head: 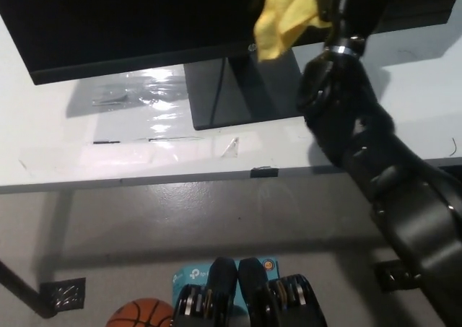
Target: The robot uses its right hand to pick up the cloth kept in the middle of the desk and use it to wipe the monitor in the middle of the desk by swiping its screen twice
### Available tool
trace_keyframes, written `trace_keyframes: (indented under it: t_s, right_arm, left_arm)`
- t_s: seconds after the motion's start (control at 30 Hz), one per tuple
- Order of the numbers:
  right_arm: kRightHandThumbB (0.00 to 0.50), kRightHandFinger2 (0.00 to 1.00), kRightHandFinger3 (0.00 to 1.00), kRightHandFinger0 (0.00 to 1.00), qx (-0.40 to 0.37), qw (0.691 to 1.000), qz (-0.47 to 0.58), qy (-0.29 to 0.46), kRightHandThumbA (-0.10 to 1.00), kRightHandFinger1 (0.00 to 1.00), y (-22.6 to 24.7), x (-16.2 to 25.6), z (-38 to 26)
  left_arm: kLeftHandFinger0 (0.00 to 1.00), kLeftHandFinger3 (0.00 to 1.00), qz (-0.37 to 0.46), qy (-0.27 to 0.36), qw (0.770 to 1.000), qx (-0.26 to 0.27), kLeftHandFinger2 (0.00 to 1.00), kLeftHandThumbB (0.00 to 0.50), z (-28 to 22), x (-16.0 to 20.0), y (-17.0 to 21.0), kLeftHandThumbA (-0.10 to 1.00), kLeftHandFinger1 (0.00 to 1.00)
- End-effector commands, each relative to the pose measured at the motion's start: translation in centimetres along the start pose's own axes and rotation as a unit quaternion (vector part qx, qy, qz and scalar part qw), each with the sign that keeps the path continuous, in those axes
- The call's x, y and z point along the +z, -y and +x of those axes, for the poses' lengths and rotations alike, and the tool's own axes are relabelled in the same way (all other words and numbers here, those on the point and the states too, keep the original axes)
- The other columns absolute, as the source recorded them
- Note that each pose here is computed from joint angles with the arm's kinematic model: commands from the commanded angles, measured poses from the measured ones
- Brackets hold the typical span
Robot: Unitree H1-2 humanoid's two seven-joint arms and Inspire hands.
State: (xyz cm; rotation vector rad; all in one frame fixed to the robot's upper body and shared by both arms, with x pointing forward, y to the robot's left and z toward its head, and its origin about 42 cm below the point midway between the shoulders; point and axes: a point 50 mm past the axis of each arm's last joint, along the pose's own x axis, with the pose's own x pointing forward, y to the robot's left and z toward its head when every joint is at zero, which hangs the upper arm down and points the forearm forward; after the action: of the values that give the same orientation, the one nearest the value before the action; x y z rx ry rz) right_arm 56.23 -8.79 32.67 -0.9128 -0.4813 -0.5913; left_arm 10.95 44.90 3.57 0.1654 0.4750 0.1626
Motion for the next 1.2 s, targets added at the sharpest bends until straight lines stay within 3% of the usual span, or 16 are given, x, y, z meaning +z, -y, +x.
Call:
trace_keyframes:
  t_s: [0.0, 0.13, 0.2, 0.23, 0.27, 0.4, 0.53, 0.57, 0.63, 0.73, 0.87, 0.9, 0.93, 1.07, 1.1, 1.17]
  right_arm:
    - [0.152, 0.09, 0.19, 0.00, -0.016, 0.993, 0.087, 0.076, -0.10, 0.00, 1.6, 10.9, 1.5]
    - [0.113, 0.11, 0.18, 0.00, -0.009, 0.991, 0.107, 0.075, -0.10, 0.00, 1.4, 13.4, 0.7]
    - [0.132, 0.11, 0.18, 0.00, -0.005, 0.991, 0.112, 0.075, -0.10, 0.00, 1.3, 14.3, 0.3]
    - [0.136, 0.10, 0.04, 0.00, -0.007, 0.990, 0.120, 0.077, -0.10, 0.00, 1.3, 14.8, 0.1]
    - [0.126, 0.14, 0.00, 0.00, -0.006, 0.989, 0.122, 0.078, -0.10, 0.00, 1.3, 15.1, -0.1]
    - [0.128, 0.19, 0.13, 0.00, -0.003, 0.988, 0.126, 0.087, -0.10, 0.00, 1.2, 15.8, -0.5]
    - [0.152, 0.14, 0.18, 0.00, -0.002, 0.988, 0.125, 0.092, -0.10, 0.00, 1.0, 15.9, -0.9]
    - [0.149, 0.12, 0.13, 0.00, -0.004, 0.987, 0.126, 0.095, -0.10, 0.00, 0.9, 15.8, -1.0]
    - [0.153, 0.09, 0.20, 0.00, 0.002, 0.988, 0.124, 0.093, -0.10, 0.00, 0.7, 15.0, -1.1]
    - [0.117, 0.14, 0.07, 0.00, 0.000, 0.989, 0.115, 0.091, -0.10, 0.00, 0.5, 13.6, -0.9]
    - [0.081, 0.18, 0.11, 0.00, -0.002, 0.989, 0.113, 0.091, -0.10, 0.00, 0.5, 12.5, -0.5]
    - [0.203, 0.14, 0.30, 0.00, -0.008, 0.990, 0.099, 0.100, -0.10, 0.00, 0.4, 10.7, -0.5]
    - [0.219, 0.10, 0.32, 0.00, -0.010, 0.990, 0.093, 0.105, -0.10, 0.00, 0.3, 10.1, -0.6]
    - [0.228, 0.10, 0.34, 0.00, -0.001, 0.990, 0.057, 0.126, -0.10, 0.00, -0.4, 4.5, -1.5]
    - [0.203, 0.09, 0.33, 0.00, -0.002, 0.990, 0.052, 0.129, -0.10, 0.00, -0.4, 3.4, -1.6]
    - [0.198, 0.03, 0.28, 0.00, -0.007, 0.990, 0.053, 0.130, -0.10, 0.00, -0.4, 1.6, -2.0]
  left_arm:
    - [0.41, 0.73, 0.015, 0.018, 1.000, -0.006, 0.61, 0.193, -0.3, 0.8, -1.2, -0.03, 0.47]
    - [0.39, 0.73, 0.021, 0.017, 1.000, -0.005, 0.60, 0.156, -0.2, 1.0, -1.1, -0.09, 0.46]
    - [0.39, 0.74, 0.023, 0.019, 1.000, -0.006, 0.60, 0.146, -0.2, 1.0, -1.1, -0.10, 0.46]
    - [0.39, 0.74, 0.026, 0.017, 1.000, -0.006, 0.60, 0.155, 0.1, 1.3, -0.9, -0.10, 0.46]
    - [0.39, 0.74, 0.027, 0.017, 0.999, -0.004, 0.60, 0.165, 0.1, 1.3, -0.9, -0.09, 0.46]
    - [0.39, 0.74, 0.026, 0.018, 0.999, -0.008, 0.61, 0.167, 0.3, 1.3, -0.7, -0.08, 0.46]
    - [0.37, 0.72, 0.017, 0.012, 1.000, -0.006, 0.58, 0.159, 0.5, 1.1, -0.7, -0.10, 0.44]
    - [0.37, 0.73, 0.024, 0.014, 1.000, -0.005, 0.58, 0.152, 0.4, 1.1, -0.7, -0.10, 0.44]
    - [0.37, 0.72, 0.024, 0.014, 1.000, -0.003, 0.58, 0.161, 0.3, 1.2, -0.6, -0.10, 0.44]
    - [0.38, 0.73, 0.019, 0.019, 1.000, -0.004, 0.59, 0.150, 0.3, 1.1, -0.7, -0.10, 0.44]
    - [0.42, 0.75, 0.023, 0.022, 0.999, -0.006, 0.63, 0.163, 0.6, 1.0, -1.3, -0.06, 0.48]
    - [0.44, 0.76, 0.023, 0.024, 0.999, -0.004, 0.65, 0.163, 0.5, 1.0, -1.3, -0.06, 0.50]
    - [0.44, 0.76, 0.024, 0.025, 0.999, -0.003, 0.65, 0.164, 0.4, 0.9, -1.3, -0.06, 0.50]
    - [0.47, 0.78, 0.019, 0.021, 1.000, 0.004, 0.66, 0.179, 0.1, 1.3, -1.1, -0.06, 0.52]
    - [0.48, 0.78, 0.020, 0.021, 1.000, 0.003, 0.66, 0.172, 0.0, 1.4, -1.1, -0.06, 0.52]
    - [0.48, 0.78, 0.021, 0.024, 0.999, 0.002, 0.67, 0.173, 0.0, 1.6, -1.1, -0.07, 0.53]
